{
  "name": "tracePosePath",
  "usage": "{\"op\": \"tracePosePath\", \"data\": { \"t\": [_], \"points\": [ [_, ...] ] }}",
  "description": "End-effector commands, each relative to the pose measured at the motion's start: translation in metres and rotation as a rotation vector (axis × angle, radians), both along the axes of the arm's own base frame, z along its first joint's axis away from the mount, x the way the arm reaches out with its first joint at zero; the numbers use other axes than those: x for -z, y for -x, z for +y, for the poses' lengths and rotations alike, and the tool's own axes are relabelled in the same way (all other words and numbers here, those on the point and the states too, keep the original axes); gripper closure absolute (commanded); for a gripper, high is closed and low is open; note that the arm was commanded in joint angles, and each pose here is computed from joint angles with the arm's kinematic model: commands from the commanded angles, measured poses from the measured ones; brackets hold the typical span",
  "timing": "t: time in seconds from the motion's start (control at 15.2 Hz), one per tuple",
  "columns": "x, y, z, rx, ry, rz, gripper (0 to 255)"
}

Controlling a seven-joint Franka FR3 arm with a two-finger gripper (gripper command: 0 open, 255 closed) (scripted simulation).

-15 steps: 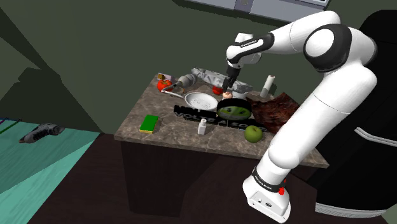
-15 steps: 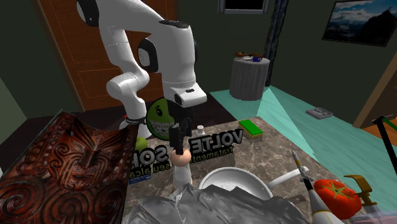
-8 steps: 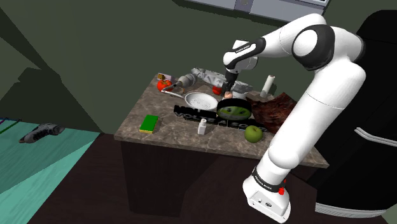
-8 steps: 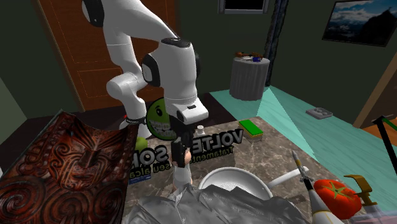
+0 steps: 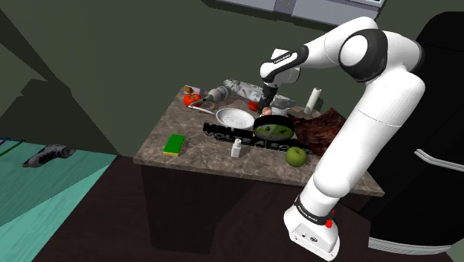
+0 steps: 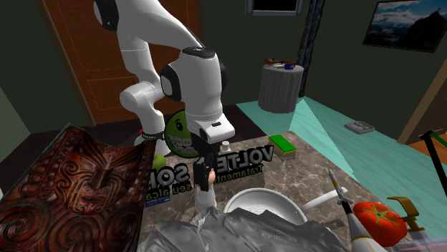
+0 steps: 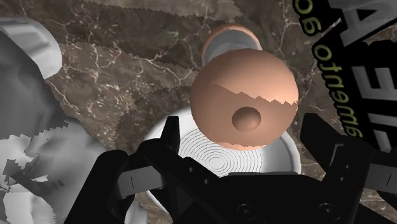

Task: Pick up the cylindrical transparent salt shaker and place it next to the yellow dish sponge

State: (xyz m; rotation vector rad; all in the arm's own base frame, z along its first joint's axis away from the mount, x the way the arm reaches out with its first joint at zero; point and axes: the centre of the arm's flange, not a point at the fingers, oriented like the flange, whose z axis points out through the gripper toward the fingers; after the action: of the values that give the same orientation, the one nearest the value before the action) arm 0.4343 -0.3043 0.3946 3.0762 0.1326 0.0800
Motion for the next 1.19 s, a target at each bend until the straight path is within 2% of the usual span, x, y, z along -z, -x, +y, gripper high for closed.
{"op": "tracePosePath", "data": {
  "t": [0.0,0.07,0.66,1.12],
  "points": [
    [0.0,0.0,0.0,0.0,0.0,0.0,0],
    [0.0,0.0,0.0,0.0,0.0,0.0,255],
    [0.0,0.0,0.0,0.0,0.0,0.0,255],
    [-0.037,0.0,0.0,0.0,0.0,0.0,255]
  ]
}}
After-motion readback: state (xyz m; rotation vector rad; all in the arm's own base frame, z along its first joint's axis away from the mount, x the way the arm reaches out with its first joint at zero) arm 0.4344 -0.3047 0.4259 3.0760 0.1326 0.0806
